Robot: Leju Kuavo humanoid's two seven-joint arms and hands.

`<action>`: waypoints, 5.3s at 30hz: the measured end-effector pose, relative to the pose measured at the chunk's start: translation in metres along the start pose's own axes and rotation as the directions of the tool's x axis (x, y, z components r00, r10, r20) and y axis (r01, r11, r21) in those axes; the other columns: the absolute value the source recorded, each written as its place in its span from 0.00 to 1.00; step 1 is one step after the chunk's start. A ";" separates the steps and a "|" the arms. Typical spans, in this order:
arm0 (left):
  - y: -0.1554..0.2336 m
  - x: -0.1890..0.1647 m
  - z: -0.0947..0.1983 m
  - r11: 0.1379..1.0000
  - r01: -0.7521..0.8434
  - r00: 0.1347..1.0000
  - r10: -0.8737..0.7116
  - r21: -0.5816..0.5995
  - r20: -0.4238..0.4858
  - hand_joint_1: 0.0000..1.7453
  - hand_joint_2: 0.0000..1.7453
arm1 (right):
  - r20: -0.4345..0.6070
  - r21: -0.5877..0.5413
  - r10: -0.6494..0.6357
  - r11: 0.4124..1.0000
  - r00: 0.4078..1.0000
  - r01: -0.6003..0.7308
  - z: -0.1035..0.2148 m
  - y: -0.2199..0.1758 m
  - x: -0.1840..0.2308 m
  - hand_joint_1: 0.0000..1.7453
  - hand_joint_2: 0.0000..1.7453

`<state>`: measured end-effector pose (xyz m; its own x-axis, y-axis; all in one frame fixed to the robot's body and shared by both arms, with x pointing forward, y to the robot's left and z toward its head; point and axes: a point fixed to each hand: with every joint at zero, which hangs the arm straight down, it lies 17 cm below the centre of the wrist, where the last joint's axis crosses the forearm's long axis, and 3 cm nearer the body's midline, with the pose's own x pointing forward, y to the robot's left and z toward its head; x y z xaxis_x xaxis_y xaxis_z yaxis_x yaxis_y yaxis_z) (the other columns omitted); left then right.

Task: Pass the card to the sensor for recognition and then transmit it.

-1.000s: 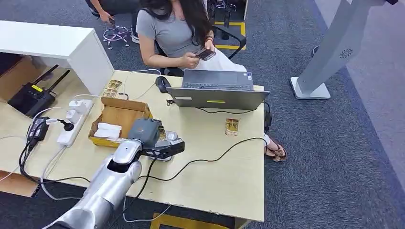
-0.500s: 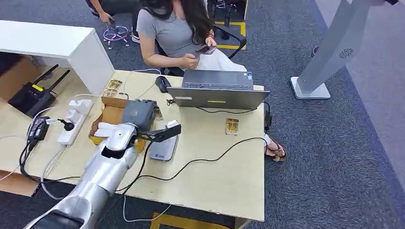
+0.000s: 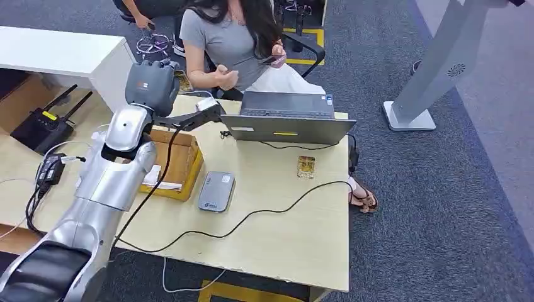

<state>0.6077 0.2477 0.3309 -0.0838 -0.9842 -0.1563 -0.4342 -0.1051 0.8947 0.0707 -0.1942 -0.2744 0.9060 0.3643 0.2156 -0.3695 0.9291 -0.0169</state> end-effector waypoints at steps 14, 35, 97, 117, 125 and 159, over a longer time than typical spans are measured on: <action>0.009 -0.043 -0.007 0.997 0.061 0.995 -0.057 0.051 -0.085 0.00 1.00 | 0.003 0.010 0.023 1.000 1.000 -0.024 0.000 0.003 0.001 0.00 0.00; -0.011 0.017 0.062 0.967 -0.246 0.969 0.246 0.068 0.001 0.00 1.00 | -0.002 -0.009 -0.028 1.000 1.000 0.028 0.000 0.001 0.001 0.00 0.00; -0.151 0.030 0.223 0.869 -0.233 0.970 0.239 -0.436 -0.043 0.00 1.00 | 0.013 -0.021 -0.134 0.991 0.991 0.134 0.000 0.001 0.002 0.00 0.00; -0.195 -0.018 0.245 0.826 -0.245 0.969 0.187 -0.508 -0.164 0.00 1.00 | 0.010 -0.012 -0.109 0.994 0.994 0.110 0.000 0.003 0.001 0.00 0.00; -0.196 -0.022 0.246 0.825 -0.251 0.966 0.186 -0.506 -0.178 1.00 1.00 | 0.009 -0.012 -0.106 0.994 0.994 0.107 0.000 0.003 0.001 0.00 0.00; -0.126 -0.042 0.156 0.948 -0.199 0.976 0.170 -0.250 -0.134 1.00 1.00 | 0.011 -0.006 -0.070 0.997 0.997 0.071 0.000 0.003 0.001 0.00 0.00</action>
<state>0.5258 0.3248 0.1594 -0.0358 -0.9978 0.0553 -0.1706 0.0606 0.9835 0.0702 -0.1908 -0.2739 0.9274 0.2971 0.2273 -0.3035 0.9528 -0.0072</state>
